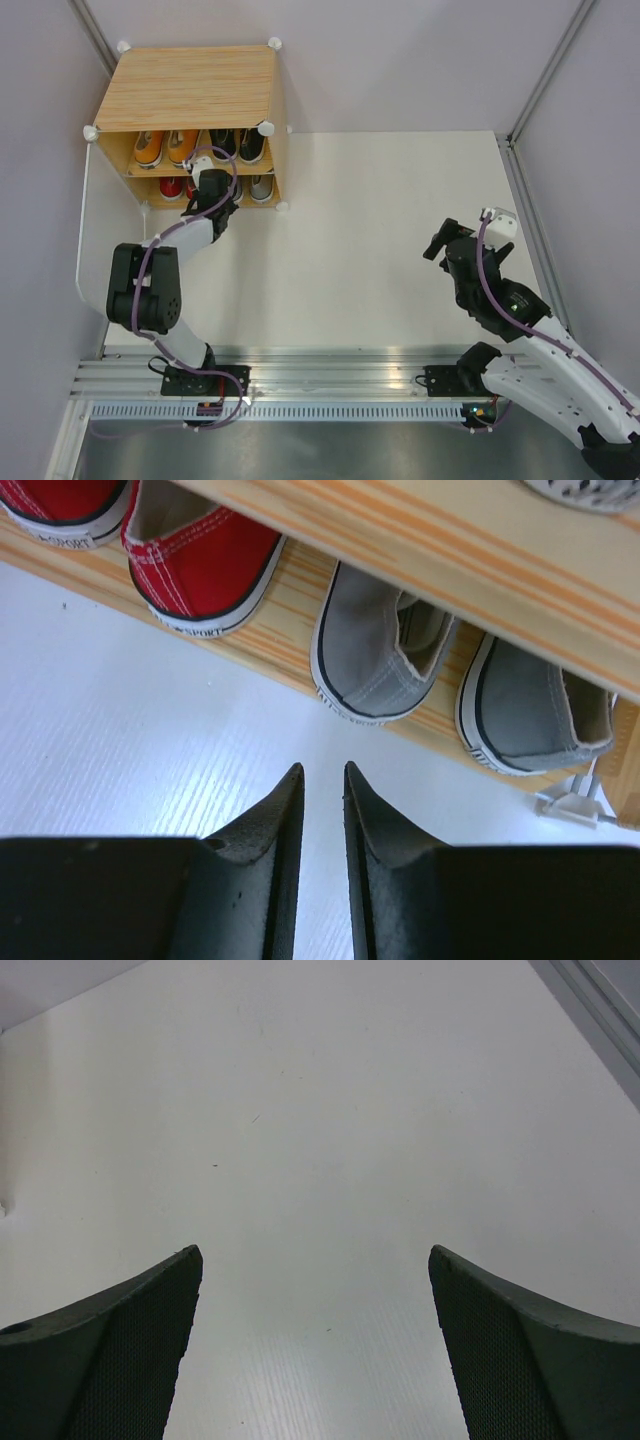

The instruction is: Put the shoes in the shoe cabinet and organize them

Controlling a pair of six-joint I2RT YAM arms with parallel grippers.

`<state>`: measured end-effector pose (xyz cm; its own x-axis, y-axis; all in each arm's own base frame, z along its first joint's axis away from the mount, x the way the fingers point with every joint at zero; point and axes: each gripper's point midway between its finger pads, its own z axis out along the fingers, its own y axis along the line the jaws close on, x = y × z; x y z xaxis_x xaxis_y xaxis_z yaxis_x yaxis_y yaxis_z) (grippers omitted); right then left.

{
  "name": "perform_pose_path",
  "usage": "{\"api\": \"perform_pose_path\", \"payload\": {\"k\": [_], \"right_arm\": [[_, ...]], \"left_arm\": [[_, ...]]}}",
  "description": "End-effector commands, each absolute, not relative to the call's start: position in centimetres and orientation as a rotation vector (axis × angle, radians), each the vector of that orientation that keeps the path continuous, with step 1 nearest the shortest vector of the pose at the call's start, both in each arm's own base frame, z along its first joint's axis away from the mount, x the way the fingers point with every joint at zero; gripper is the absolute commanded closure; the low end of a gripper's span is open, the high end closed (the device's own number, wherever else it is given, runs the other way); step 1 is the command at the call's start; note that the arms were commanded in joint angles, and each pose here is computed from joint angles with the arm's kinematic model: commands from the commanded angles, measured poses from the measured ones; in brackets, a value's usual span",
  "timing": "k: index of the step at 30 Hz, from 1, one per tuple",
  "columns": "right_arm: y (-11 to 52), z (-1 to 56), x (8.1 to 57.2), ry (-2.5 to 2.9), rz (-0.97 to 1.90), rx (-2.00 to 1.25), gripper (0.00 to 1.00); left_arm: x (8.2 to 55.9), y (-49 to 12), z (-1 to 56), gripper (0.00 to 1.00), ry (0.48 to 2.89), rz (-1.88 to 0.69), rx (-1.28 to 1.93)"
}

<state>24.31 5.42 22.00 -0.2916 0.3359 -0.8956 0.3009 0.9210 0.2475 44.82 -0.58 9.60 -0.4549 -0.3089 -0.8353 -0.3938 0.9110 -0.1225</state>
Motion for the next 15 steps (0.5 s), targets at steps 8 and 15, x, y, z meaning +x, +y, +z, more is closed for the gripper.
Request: {"api": "perform_pose_path", "payload": {"k": [8,15], "right_arm": [[5.6,22.7,24.8,1.859,0.058,0.498,0.02],[5.6,22.8,25.2,1.856,0.043,0.503,0.02]], "left_arm": [[48.8,0.3,10.5,0.73,2.052,0.041,-0.458],[51.1,0.4,10.8,0.73,2.043,0.028,-0.455]]}}
